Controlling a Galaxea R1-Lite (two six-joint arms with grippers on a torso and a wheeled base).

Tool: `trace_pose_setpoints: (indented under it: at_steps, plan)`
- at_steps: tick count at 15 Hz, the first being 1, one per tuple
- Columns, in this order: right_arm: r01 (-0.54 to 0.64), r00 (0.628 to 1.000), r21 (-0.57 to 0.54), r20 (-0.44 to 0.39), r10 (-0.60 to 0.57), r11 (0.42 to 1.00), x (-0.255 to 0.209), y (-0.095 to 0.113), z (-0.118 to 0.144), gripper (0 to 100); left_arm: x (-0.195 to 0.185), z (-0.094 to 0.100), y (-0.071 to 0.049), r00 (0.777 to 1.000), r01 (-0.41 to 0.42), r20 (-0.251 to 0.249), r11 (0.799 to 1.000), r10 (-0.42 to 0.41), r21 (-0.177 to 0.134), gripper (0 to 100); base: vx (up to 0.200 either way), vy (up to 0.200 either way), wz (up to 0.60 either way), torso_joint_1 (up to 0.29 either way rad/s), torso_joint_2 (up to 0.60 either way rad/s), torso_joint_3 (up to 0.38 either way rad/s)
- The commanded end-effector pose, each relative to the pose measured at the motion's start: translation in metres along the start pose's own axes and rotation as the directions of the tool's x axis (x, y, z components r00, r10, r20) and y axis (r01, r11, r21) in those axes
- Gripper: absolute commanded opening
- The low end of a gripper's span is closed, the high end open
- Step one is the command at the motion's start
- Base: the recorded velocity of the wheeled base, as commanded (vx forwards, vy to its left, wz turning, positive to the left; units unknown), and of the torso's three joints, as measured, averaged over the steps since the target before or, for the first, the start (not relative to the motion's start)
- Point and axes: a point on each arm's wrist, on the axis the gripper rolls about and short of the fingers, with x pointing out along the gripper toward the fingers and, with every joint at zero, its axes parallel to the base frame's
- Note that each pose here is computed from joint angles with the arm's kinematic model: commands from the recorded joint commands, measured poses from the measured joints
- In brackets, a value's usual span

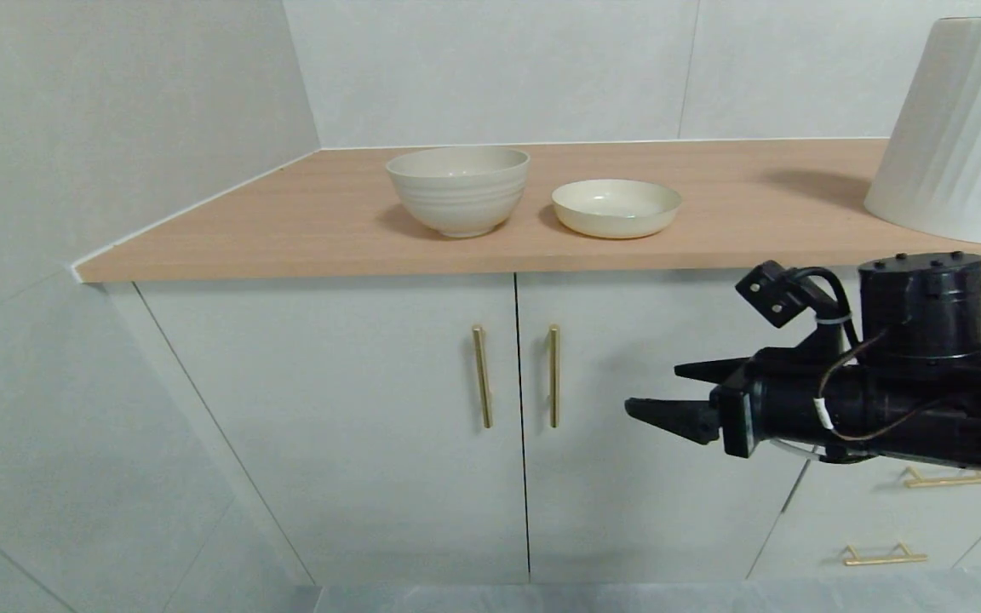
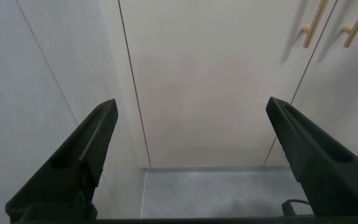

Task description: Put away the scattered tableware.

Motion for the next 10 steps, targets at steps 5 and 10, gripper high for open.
trace_pose_setpoints:
  at_steps: [5, 10]
  plan:
    - [-0.074, 0.997, 0.153, 0.001, 0.075, 0.985, 0.049, 0.024, 0.002, 100, 0.000, 0.000, 0.000, 1.000, -0.001, 0.000, 1.000, 0.001, 0.000, 100, 0.000, 0.000, 0.00, 0.000, 0.00, 0.000]
    - [-0.100, 0.992, 0.209, 0.099, 0.081, 0.973, 0.084, 0.023, -0.008, 100, 0.000, 0.000, 0.000, 1.000, -0.001, 0.000, 1.000, 0.001, 0.000, 100, 0.000, 0.000, 0.00, 0.000, 0.00, 0.000]
